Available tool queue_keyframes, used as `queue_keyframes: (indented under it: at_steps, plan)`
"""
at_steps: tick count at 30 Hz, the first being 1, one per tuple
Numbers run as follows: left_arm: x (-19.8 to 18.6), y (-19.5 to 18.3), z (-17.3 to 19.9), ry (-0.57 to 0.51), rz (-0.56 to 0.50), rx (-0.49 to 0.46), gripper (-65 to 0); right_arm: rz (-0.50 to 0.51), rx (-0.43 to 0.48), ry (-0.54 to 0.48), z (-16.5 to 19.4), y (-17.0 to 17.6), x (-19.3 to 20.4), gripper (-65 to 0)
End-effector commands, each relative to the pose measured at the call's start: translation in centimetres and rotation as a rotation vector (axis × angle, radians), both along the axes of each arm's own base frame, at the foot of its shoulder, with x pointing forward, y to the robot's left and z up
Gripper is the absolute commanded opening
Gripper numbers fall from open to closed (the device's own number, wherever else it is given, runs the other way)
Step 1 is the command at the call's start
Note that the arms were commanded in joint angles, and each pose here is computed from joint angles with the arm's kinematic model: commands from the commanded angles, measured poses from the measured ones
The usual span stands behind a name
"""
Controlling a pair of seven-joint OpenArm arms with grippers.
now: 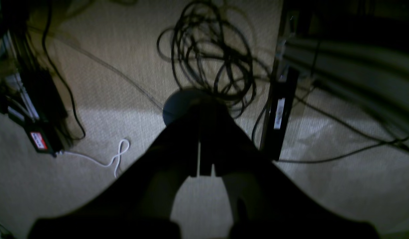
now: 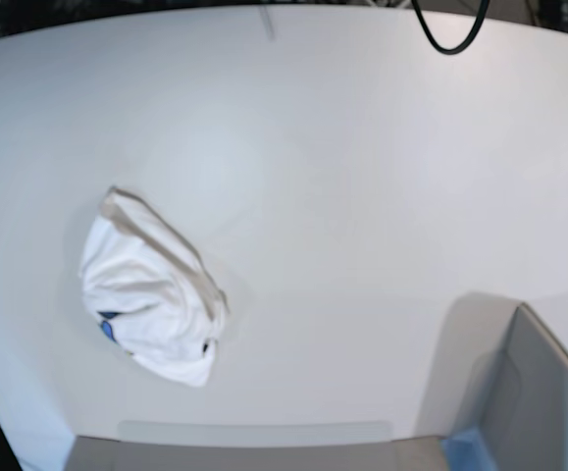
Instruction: Layout the t-shirt on the table in an organized manner, then fold the t-shirt properly
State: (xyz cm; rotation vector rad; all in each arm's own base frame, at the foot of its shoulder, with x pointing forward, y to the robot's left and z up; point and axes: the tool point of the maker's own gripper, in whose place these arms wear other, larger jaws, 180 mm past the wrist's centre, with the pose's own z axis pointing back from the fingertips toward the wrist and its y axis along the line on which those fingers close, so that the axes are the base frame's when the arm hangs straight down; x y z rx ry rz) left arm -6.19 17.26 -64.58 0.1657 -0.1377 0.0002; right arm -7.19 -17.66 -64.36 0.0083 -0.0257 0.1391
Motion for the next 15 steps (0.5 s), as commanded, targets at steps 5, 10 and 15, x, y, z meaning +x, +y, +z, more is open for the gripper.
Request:
queue_keyframes:
  at_steps: [5,10,15]
  plan:
    - [-3.0,1.0,1.4,-0.002,-0.013,0.019,-65.0,0.027,-0.008,-0.014,1.7,-1.3,-2.8,-64.9]
    - [-3.1,1.9,4.9,-0.110,-0.038,0.039,-65.0,0.059,0.037,-0.201,4.9,-0.9,-2.9,-64.9]
    - [-1.5,1.7,9.5,-0.238,-0.060,0.041,-65.0,0.091,0.066,-0.309,8.0,-0.6,-3.0,-64.9]
